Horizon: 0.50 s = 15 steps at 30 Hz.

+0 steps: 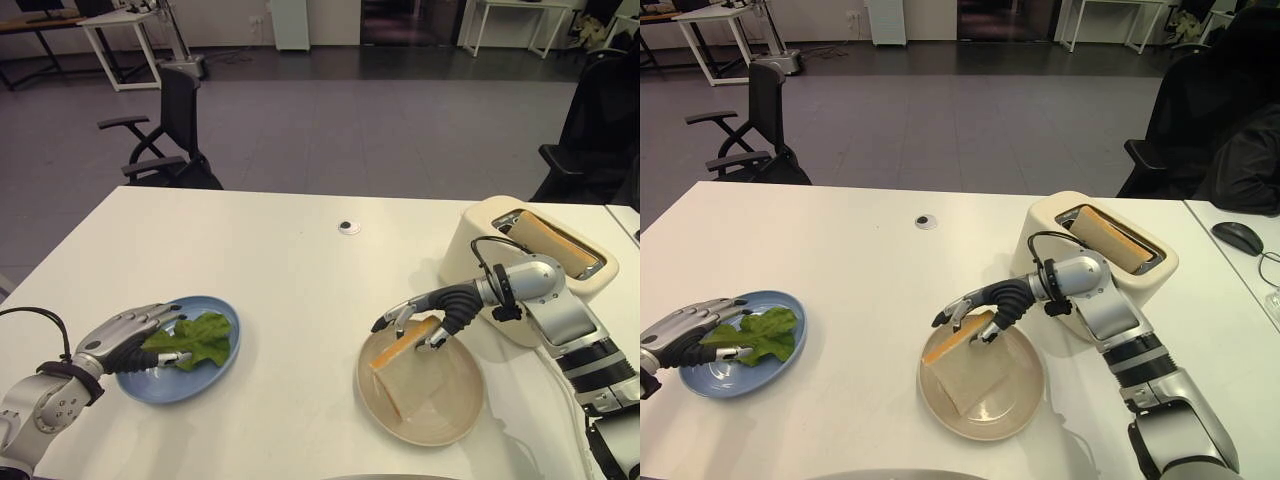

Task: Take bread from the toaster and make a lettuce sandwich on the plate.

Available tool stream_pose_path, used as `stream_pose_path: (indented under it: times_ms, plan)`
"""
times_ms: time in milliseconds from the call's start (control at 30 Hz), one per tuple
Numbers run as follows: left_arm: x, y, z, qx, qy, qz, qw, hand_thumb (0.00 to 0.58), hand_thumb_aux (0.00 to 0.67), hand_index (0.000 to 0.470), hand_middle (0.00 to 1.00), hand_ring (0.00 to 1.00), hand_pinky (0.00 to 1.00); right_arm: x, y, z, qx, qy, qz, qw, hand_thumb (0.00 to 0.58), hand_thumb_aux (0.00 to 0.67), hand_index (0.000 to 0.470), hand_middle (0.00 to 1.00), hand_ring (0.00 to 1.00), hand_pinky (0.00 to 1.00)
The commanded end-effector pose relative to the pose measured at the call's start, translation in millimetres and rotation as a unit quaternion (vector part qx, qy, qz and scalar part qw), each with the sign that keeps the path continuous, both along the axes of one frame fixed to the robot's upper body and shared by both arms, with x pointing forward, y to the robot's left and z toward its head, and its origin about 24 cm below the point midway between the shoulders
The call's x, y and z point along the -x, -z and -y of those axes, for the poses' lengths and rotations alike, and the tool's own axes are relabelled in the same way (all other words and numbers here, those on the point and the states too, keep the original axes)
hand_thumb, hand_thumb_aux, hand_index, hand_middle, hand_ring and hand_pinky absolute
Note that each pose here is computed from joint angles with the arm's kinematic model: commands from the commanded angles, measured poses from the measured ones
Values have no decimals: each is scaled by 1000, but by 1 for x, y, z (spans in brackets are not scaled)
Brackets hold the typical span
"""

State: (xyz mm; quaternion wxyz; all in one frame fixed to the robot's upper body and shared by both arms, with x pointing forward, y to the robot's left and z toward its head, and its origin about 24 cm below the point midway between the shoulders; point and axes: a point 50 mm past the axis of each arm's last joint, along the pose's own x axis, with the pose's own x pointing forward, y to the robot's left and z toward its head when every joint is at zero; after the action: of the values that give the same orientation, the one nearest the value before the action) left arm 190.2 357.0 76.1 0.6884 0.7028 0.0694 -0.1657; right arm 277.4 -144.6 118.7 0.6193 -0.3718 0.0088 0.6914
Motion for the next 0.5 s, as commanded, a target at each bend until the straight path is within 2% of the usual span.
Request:
stream_pose_path:
  times_ms: [33,133,167,300,367,400,433,500]
  plan:
    - [1,2,-5,-33,-2,-9,999,534,481,337,0,0,0,-3,-1,-3,12,-8,16,1000,0,0,0,0,0,0]
    - [2,8,-7,-49,-7,-21,999,567,570,400,0,0,0,-5,-1,-5,7,-6,27,1000,0,0,0,0,0,0]
    - [2,10,-8,-54,-9,-24,998,580,670,470,0,0,0,-6,-2,-6,2,-3,33,999,0,0,0,0,0,0]
    - [3,13,-11,-63,-13,-25,998,580,670,470,0,0,0,-7,-8,-7,-18,1,48,999,0,0,0,0,0,0]
    - [3,14,-11,-64,-14,-21,998,560,547,383,0,0,0,-6,-9,-7,-21,2,51,998,0,0,0,0,0,0]
    - [3,14,-12,-64,-15,-18,998,493,410,288,0,0,0,-6,-9,-6,-22,2,51,998,0,0,0,0,0,0]
    - [3,14,-12,-65,-14,-16,998,458,363,254,0,0,0,-5,-9,-6,-23,2,51,998,0,0,0,0,0,0]
    - [2,14,-11,-65,-12,-12,998,434,334,234,0,0,0,-4,-9,-5,-25,1,51,998,0,0,0,0,0,0]
